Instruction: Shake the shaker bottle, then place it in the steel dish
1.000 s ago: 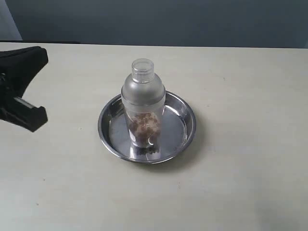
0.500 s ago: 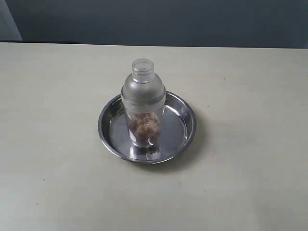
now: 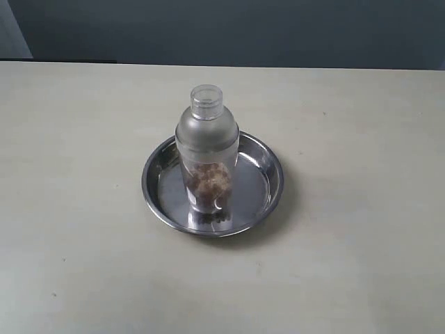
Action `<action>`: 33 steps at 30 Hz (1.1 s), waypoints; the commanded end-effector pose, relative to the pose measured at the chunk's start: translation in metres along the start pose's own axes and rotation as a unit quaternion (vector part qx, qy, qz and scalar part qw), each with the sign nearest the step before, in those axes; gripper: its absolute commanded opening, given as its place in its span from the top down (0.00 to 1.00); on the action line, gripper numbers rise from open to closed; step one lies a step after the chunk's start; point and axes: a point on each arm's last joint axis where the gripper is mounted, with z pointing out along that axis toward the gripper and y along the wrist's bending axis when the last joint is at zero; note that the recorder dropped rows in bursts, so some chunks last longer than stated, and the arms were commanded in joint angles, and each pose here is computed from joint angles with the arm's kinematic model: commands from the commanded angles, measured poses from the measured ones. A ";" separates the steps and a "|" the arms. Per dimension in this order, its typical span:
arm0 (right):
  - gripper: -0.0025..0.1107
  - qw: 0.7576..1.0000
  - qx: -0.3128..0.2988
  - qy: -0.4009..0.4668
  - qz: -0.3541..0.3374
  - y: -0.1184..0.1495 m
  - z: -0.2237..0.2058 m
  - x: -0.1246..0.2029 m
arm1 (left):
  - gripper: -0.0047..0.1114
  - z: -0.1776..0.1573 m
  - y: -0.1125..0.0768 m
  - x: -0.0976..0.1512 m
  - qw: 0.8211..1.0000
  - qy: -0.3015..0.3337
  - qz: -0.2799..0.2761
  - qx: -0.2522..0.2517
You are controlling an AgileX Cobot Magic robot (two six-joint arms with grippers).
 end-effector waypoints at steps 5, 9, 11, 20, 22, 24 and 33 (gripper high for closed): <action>0.98 1.000 0.000 -0.006 -0.003 0.000 0.000 -0.001 | 0.96 -0.005 -0.033 -0.009 0.974 -0.069 -0.103 0.189; 0.98 1.000 0.000 -0.006 -0.003 0.000 0.000 -0.001 | 0.96 -0.029 -0.056 -0.019 0.915 -0.156 -0.043 0.370; 0.98 1.000 0.000 -0.006 -0.003 0.000 0.000 -0.001 | 0.96 -0.038 -0.058 -0.016 0.895 -0.152 -0.058 0.415; 0.98 1.000 0.000 -0.006 -0.003 0.000 0.000 -0.001 | 0.96 -0.042 -0.052 0.012 0.899 -0.103 -0.147 0.399; 0.98 1.000 0.000 -0.006 -0.003 0.000 0.000 -0.001 | 0.96 -0.039 -0.054 0.019 0.902 -0.088 -0.149 0.395; 0.98 1.000 0.000 -0.006 -0.003 0.000 0.000 -0.001 | 0.96 -0.036 -0.056 0.030 0.912 -0.062 -0.123 0.387; 0.98 1.000 0.000 -0.006 -0.003 0.000 0.000 -0.001 | 0.96 -0.024 -0.047 0.065 0.946 0.049 -0.125 0.295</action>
